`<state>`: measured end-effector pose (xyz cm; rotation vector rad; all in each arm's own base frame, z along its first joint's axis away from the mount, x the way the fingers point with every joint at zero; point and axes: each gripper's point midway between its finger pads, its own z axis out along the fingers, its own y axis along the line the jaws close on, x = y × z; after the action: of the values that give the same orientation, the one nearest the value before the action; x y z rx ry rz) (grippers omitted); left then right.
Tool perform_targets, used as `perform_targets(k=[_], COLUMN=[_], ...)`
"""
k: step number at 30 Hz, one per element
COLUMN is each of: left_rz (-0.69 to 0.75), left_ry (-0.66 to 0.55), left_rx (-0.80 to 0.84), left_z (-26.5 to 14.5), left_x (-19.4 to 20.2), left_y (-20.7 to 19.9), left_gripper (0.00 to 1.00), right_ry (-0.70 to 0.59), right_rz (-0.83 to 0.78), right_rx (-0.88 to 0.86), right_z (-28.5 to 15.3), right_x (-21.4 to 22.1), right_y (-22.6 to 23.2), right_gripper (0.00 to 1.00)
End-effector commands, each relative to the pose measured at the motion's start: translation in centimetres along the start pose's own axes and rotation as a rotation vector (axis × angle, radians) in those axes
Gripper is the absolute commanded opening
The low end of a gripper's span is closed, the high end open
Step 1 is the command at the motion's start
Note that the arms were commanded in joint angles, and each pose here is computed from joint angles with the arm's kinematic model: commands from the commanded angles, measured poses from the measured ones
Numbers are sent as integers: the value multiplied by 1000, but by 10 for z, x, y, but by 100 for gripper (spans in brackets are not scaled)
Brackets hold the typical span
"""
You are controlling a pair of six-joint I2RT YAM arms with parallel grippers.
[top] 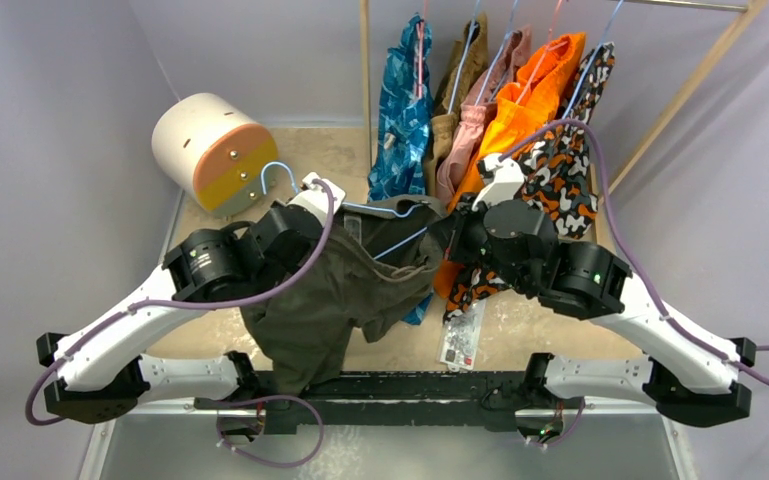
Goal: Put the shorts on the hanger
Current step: Hang the shorts on the hanger.
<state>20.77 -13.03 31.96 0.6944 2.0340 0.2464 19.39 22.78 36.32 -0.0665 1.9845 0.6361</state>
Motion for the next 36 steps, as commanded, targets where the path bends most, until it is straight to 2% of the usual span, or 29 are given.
perform_targets(k=[1,8,12,15,20,22,24,27,30,32,36], left_rz=[-162,-289,-339,-358,-386,-401,-407,-405,-409,-416,-423], left_ry=[-143,-322,-419,-471,-580,-628,-654,-657,-652,-664,-713], left_rx=[108,388,504,553,618,641,653,668,669,669,687], left_z=[-17,-42,-55,-63,-87,-96,-96,-89,-83,-84,-92], left_x=[-33,-69,-85,-94,-111,-113,-111,-101,-95,-100,-122], left_y=[-5,-41,-56,-59,-54,-51,-53,-62,-68,-67,-66], left_gripper=[0,0,0,0,0,0,0,0,0,0,0], right_ry=[-21,37,0,-56,-263,-302,-269,-148,-65,-63,-115], right_rz=[19,-4,-54,-74,-63,-54,-68,-93,-120,-137,-174], right_rx=[-99,-219,-303,-412,-634,-653,-616,-544,-539,-574,-701], right_z=[4,32,40,27,-31,-40,-29,1,13,9,-17], right_x=[-12,5,-5,-28,-93,-102,-90,-49,-22,-25,-56], right_y=[29,69,93,117,147,147,141,130,128,135,165], right_gripper=[0,0,0,0,0,0,0,0,0,0,0])
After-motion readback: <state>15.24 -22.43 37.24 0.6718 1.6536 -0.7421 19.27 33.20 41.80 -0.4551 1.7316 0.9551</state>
